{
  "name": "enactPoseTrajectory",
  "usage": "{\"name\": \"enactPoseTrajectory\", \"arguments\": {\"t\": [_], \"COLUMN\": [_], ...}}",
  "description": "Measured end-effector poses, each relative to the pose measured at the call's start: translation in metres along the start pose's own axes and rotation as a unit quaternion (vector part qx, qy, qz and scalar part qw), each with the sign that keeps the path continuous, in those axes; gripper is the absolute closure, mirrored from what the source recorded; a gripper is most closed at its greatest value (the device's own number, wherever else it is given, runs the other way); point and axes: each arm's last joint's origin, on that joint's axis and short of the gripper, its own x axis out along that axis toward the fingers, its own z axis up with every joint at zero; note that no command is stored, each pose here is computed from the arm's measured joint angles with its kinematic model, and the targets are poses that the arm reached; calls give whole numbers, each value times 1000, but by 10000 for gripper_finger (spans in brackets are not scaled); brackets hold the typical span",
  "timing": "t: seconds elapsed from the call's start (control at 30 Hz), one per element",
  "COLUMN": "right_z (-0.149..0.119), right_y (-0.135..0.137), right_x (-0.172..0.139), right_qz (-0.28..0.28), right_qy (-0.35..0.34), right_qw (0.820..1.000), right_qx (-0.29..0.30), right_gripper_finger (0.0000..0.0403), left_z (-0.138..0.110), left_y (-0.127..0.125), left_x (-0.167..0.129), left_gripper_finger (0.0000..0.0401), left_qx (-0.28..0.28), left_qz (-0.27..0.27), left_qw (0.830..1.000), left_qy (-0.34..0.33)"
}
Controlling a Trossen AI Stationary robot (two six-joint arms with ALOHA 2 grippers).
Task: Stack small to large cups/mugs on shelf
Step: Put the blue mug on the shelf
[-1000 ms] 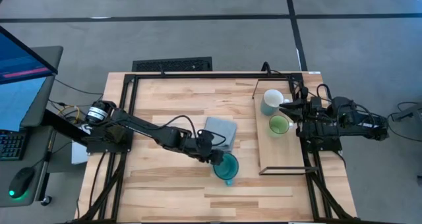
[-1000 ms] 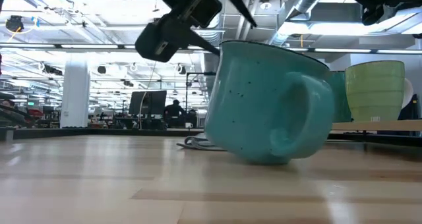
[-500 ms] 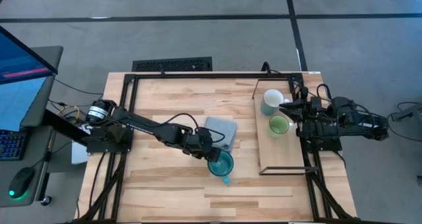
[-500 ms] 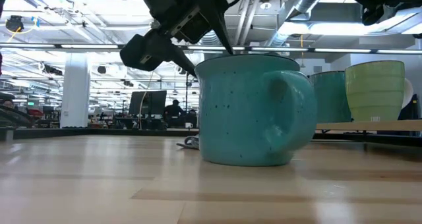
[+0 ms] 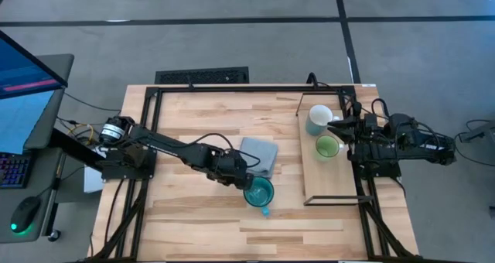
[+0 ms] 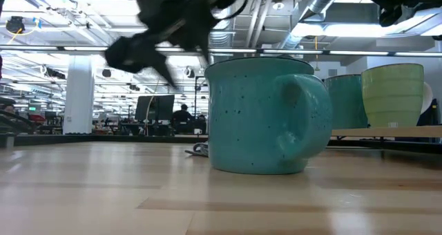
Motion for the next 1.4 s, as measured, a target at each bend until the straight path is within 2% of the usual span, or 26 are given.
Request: {"name": "enactPoseTrajectory", "arguments": {"t": [0.13, 0.23, 0.33, 0.4, 0.53, 0.63, 0.7, 0.83, 0.93, 1.0, 1.07, 1.13, 1.2, 1.4], "right_z": [-1, -1, -1, -1, -4, -4, -4, -2, -2, -2, -2, -2, -2, -2], "right_y": [0, 0, 0, 0, 0, 0, 0, 0, 0, 0, 0, 0, 0, -2], "right_x": [0, 0, 0, 0, 0, 0, 0, 0, 0, 0, 0, 0, 0, 0], "right_qz": [0, -2, -4, -4, -4, -4, -4, -4, -5, -5, -5, -5, -5, -29], "right_qy": [2, 2, 3, 6, 18, 20, 18, 8, 9, 9, 9, 9, 9, 10], "right_qw": [1000, 1000, 1000, 1000, 1000, 1000, 1000, 1000, 1000, 999, 999, 999, 999, 998], "right_qx": [0, -2, -4, -5, -6, -6, -6, -16, -28, -31, -32, -35, -43, -46], "right_gripper_finger": [310, 310, 310, 310, 310, 310, 310, 310, 310, 310, 310, 310, 310, 310], "left_z": [-2, -4, -4, -3, -2, -5, -9, -22, -34, -41, -46, -50, -53, -44], "left_y": [25, 36, 35, 30, 18, 11, 6, -1, -4, -4, -5, -5, -4, 9], "left_x": [-18, -30, -43, -52, -76, -95, -107, -127, -133, -134, -132, -124, -113, -90], "left_gripper_finger": [177, 177, 177, 177, 177, 177, 177, 177, 177, 177, 177, 177, 177, 177], "left_qx": [-18, -5, 52, 106, 201, 258, 287, 340, 379, 416, 467, 521, 565, 636], "left_qz": [121, 170, 161, 128, 66, 40, 27, 38, 72, 90, 83, 54, 21, -74], "left_qw": [992, 985, 985, 984, 966, 939, 914, 853, 807, 786, 775, 764, 743, 689], "left_qy": [10, 11, -19, -58, -148, -226, -286, -394, -447, -448, -418, -377, -357, -341]}}
